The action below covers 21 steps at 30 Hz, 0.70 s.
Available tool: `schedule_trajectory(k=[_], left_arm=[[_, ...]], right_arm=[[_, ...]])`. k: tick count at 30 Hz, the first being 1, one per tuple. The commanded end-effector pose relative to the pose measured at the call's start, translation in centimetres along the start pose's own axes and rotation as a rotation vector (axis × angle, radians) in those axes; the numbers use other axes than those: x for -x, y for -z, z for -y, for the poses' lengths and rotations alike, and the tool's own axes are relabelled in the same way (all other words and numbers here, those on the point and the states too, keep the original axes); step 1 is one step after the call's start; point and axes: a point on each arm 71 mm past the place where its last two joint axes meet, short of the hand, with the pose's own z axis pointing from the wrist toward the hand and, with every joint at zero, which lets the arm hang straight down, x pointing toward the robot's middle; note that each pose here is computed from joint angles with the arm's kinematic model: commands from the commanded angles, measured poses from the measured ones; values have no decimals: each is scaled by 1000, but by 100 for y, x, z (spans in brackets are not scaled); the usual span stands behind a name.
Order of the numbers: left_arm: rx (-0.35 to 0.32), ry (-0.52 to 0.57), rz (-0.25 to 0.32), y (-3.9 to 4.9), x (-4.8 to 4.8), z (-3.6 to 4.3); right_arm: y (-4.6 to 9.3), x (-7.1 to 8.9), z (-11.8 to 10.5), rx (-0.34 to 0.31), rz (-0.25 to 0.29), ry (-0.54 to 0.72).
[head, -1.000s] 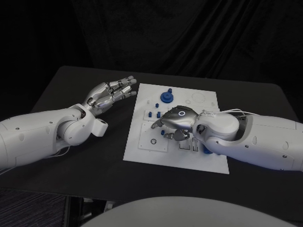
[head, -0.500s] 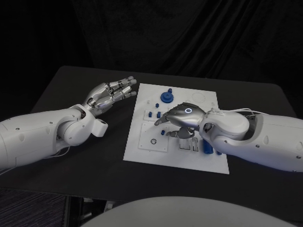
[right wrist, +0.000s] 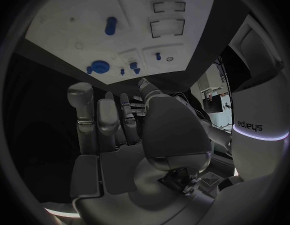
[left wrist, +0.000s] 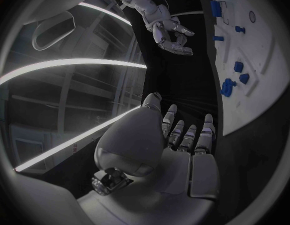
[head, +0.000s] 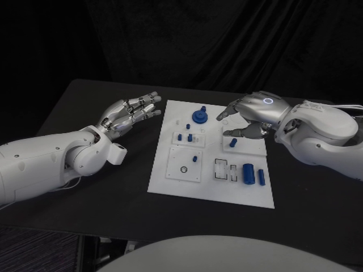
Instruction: Assemble the parts on the task board
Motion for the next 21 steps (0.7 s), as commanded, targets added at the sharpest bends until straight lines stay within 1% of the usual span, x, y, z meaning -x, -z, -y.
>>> schedule_trajectory(k=[1, 6, 9, 21], left_arm=[[-19, 7, -4, -10, -25, 5], [-20, 8, -5, -12, -29, 4], [-21, 9, -8, -16, -36, 2], [-19, 16, -14, -17, -55, -15]], right_arm=[[70, -39, 200, -110, -52, 21], [144, -111, 368, -152, -58, 28], [170, -172, 423, -164, -69, 28], [164, -432, 434, -152, -116, -7]])
